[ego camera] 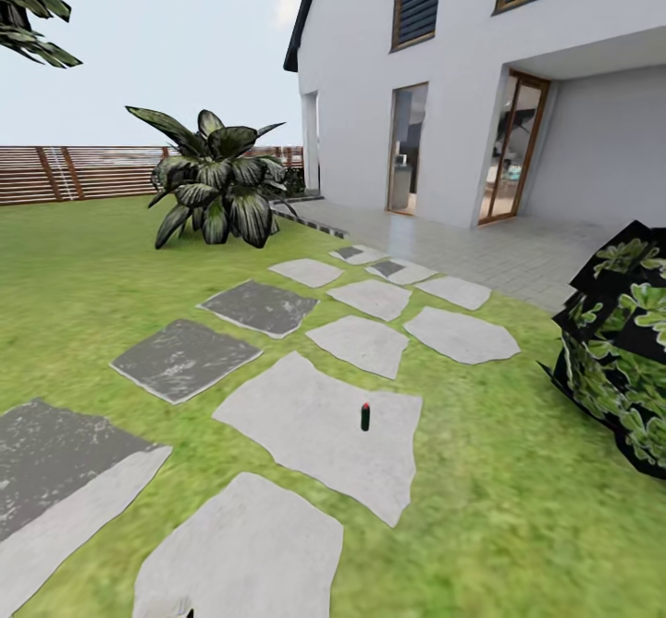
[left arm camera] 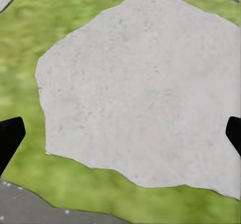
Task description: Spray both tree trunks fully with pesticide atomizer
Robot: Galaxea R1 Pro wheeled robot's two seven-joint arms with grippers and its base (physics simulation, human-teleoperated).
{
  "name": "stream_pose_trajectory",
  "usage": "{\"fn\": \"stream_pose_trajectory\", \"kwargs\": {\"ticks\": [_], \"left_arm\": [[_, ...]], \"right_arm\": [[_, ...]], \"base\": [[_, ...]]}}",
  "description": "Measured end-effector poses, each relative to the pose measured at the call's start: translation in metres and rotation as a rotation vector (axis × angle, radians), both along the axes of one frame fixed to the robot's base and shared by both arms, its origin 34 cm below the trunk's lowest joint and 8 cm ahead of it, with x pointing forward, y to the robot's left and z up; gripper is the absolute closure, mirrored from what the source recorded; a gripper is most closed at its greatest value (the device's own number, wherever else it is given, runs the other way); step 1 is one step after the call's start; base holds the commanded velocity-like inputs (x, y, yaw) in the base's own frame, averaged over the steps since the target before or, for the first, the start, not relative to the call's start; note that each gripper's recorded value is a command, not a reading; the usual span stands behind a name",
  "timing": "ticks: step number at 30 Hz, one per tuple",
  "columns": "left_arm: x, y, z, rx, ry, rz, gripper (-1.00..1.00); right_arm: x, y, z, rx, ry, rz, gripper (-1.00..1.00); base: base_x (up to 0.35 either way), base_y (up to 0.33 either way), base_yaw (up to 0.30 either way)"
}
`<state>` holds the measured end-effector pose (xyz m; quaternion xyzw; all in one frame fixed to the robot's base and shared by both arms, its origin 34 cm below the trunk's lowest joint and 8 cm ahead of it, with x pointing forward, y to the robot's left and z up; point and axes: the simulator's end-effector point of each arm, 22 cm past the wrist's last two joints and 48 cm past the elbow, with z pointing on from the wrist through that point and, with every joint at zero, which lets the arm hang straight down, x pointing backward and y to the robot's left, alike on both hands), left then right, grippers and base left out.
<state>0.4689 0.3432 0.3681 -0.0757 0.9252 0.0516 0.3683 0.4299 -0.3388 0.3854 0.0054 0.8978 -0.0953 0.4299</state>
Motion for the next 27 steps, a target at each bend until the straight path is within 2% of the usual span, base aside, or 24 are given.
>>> {"fn": "stream_pose_trajectory", "kwargs": {"ticks": [19, 27], "left_arm": [[0.0000, 0.0001, 0.0000, 0.000, 0.000, 0.000, -1.00], [0.0000, 0.0005, 0.0001, 0.000, 0.000, 0.002, -1.00]], "right_arm": [[0.0001, -0.0004, 0.0001, -0.001, 0.000, 0.000, -1.00], [0.0000, -0.0003, 0.0001, -0.001, 0.000, 0.000, -1.00]], "base": [[0.340, 0.001, 0.000], [0.321, 0.127, 0.000]]}}
